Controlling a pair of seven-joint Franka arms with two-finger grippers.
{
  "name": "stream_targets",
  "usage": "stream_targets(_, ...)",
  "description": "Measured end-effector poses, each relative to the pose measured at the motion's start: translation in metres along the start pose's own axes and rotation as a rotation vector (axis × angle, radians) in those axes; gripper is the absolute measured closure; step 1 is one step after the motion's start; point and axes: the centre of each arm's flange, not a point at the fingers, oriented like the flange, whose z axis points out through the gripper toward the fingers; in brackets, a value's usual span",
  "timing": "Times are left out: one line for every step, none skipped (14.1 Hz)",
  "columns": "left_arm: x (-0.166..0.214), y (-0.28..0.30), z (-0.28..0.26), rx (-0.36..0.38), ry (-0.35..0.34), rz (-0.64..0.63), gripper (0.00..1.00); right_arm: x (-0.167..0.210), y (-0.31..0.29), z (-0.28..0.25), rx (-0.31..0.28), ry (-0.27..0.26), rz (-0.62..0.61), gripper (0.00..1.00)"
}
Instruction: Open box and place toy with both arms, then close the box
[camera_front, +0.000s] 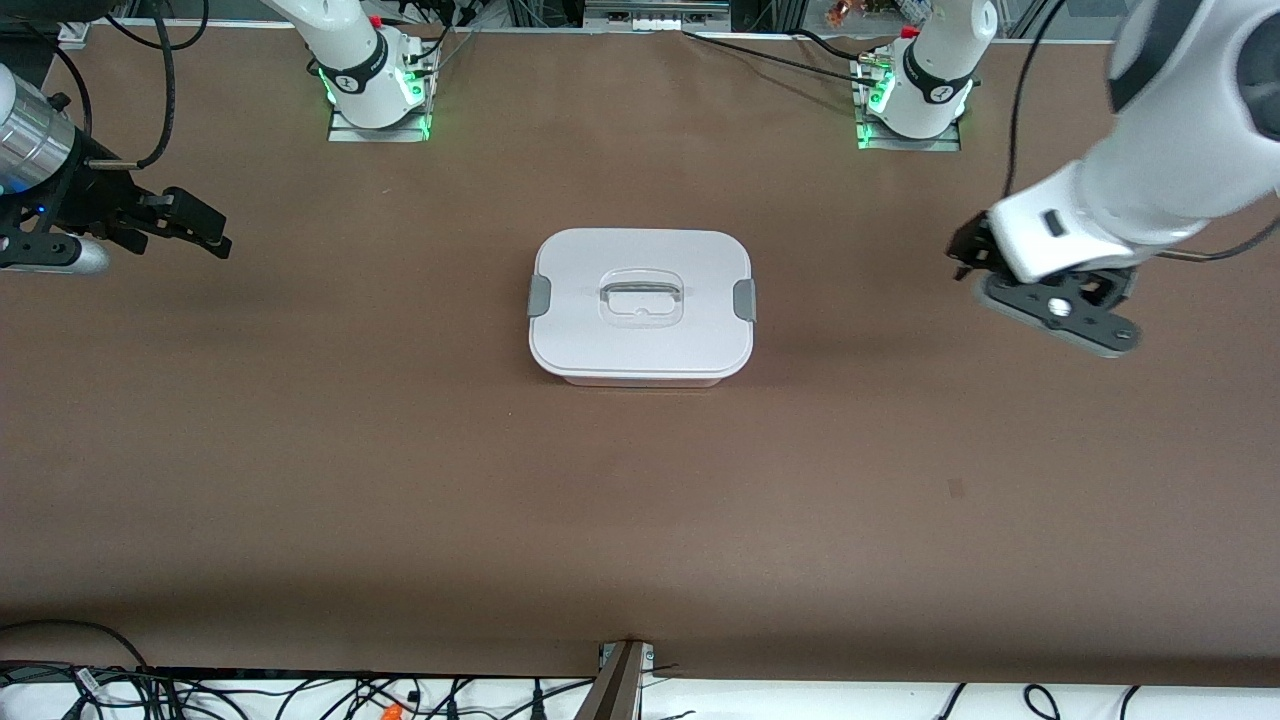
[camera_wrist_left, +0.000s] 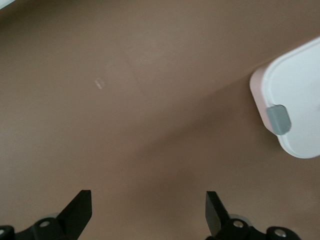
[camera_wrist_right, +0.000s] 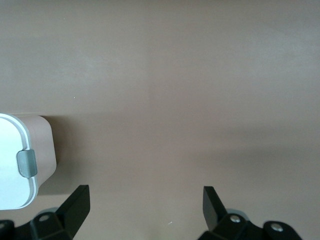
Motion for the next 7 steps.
stream_targets(0.000,-0.012,-0.003,0.006,0.021,-0.045,0.00,0.000,0.000,0.000,0.000,0.000,0.000,0.00)
stream_targets(-0.004,-0.023,-0.004,-0.007,0.025,-0.103,0.00,0.000,0.000,0.000,0.000,0.000,0.000,0.00)
stream_targets(-0.011,-0.032,-0.006,-0.028,0.029,-0.154,0.00,0.000,0.000,0.000,0.000,0.000,0.000,0.00)
stream_targets(-0.020,-0.043,-0.009,-0.028,0.046,-0.198,0.00,0.000,0.000,0.000,0.000,0.000,0.000,0.00)
stream_targets(-0.033,-0.054,-0.012,-0.017,0.063,-0.237,0.00,0.000,0.000,0.000,0.000,0.000,0.000,0.00)
stream_targets(-0.049,-0.064,-0.014,-0.007,0.072,-0.271,0.00,0.000,0.000,0.000,0.000,0.001,0.000,0.00)
stream_targets(-0.065,-0.071,-0.015,-0.006,0.073,-0.294,0.00,0.000,0.000,0.000,0.000,0.001,0.000,0.00)
